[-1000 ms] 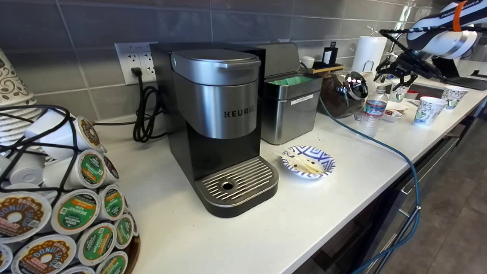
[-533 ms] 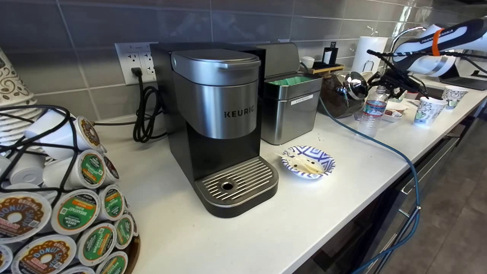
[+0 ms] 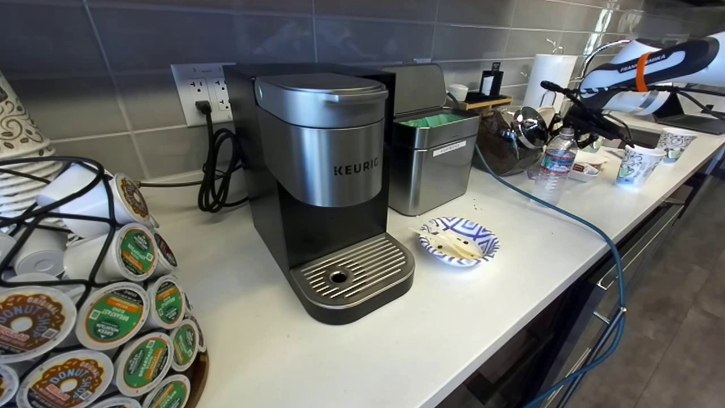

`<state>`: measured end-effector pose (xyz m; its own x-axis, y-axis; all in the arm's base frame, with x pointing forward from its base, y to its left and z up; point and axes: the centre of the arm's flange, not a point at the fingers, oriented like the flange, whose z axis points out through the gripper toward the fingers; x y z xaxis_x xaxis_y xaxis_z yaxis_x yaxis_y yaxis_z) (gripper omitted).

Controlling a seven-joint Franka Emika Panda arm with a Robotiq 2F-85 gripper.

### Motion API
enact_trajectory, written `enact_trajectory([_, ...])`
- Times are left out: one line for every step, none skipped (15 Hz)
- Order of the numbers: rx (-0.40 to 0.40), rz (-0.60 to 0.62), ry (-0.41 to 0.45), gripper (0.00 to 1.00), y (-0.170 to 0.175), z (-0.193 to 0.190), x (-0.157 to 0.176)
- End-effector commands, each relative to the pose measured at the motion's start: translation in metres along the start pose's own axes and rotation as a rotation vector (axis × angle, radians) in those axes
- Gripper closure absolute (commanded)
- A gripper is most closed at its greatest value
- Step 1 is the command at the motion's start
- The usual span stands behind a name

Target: Use the tissue to wipe the counter

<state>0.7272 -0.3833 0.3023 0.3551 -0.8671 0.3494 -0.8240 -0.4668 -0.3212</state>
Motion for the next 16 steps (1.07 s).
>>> enact_trajectory([-0.032, 0.019, -0.022, 0.69, -0.006, 0.013, 0.01])
enact_trajectory([-0.036, 0.019, -0.028, 0.78, -0.005, 0.013, 0.01])
enact_trajectory([-0.039, 0.02, -0.032, 0.85, -0.004, 0.012, 0.009])
enact_trajectory([-0.04, 0.02, -0.033, 0.92, -0.003, 0.01, 0.01])
enact_trajectory([-0.039, 0.021, -0.029, 0.99, -0.002, 0.008, 0.01])
enact_trajectory([-0.037, 0.019, -0.024, 1.0, -0.001, 0.004, 0.01])
enact_trajectory([-0.037, 0.017, -0.021, 1.0, 0.001, -0.004, 0.01])
enact_trajectory([-0.039, 0.011, -0.015, 1.0, 0.004, -0.015, 0.008])
enact_trajectory([-0.04, 0.005, -0.01, 1.0, 0.006, -0.025, 0.006])
enact_trajectory([-0.023, 0.0, -0.012, 1.0, 0.009, -0.04, 0.004])
enact_trajectory([-0.003, -0.014, -0.014, 1.0, 0.013, -0.058, 0.0])
enact_trajectory([0.017, -0.027, -0.013, 1.0, 0.014, -0.073, -0.002])
enact_trajectory([0.068, -0.057, -0.03, 1.0, 0.016, -0.092, -0.01])
enact_trajectory([0.094, -0.089, -0.042, 1.0, 0.016, -0.107, -0.016])
enact_trajectory([0.138, -0.123, -0.06, 1.0, 0.015, -0.12, -0.022])
enact_trajectory([0.17, -0.16, -0.075, 1.0, 0.013, -0.132, -0.026])
